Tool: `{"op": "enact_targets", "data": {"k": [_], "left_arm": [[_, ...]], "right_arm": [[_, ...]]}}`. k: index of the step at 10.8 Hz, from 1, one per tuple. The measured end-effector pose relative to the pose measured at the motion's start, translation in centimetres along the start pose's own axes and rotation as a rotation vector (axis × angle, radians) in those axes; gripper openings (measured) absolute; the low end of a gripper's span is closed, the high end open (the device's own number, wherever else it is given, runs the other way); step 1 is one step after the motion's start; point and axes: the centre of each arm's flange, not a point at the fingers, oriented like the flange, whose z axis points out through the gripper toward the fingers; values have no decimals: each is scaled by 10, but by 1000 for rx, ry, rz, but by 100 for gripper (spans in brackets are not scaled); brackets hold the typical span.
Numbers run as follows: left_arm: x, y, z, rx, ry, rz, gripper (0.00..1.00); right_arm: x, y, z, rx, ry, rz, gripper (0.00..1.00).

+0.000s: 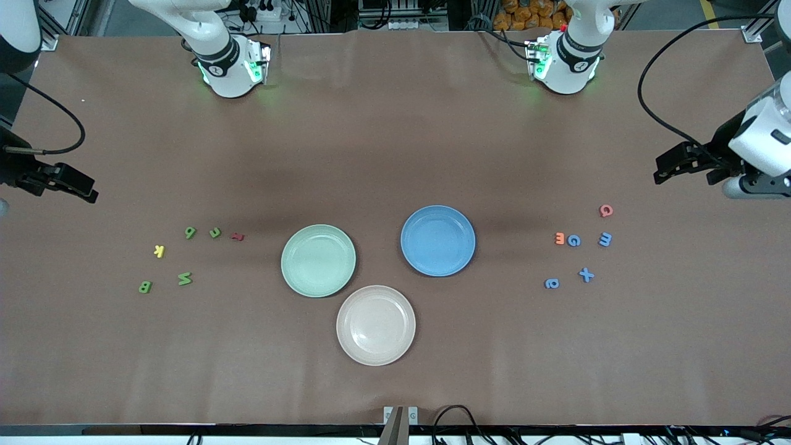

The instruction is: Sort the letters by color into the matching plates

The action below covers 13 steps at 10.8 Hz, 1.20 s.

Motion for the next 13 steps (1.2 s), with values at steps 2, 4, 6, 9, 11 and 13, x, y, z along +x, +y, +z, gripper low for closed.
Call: {"op": "enact_targets", "data": {"k": [2, 4, 6, 9, 11, 13], "left_arm": [[5, 0, 8, -10, -12, -1, 100], [8, 0, 8, -12, -4, -1, 100], [11, -1, 16, -13, -13, -2, 100], [32, -17, 71, -23, -22, -24, 100], [37, -29, 119, -26, -1, -26, 100], [31, -31, 162, -25, 1, 16, 100]], "right_arm": [[3, -2, 11, 20, 11, 2, 100], [7, -3, 27, 29, 30, 5, 100], [10, -4, 49, 46, 32, 12, 100], [16, 2, 78, 81, -5, 43, 100], [24, 12, 98, 102, -26, 73, 100], [33, 22, 124, 119, -48, 104, 100]]}}
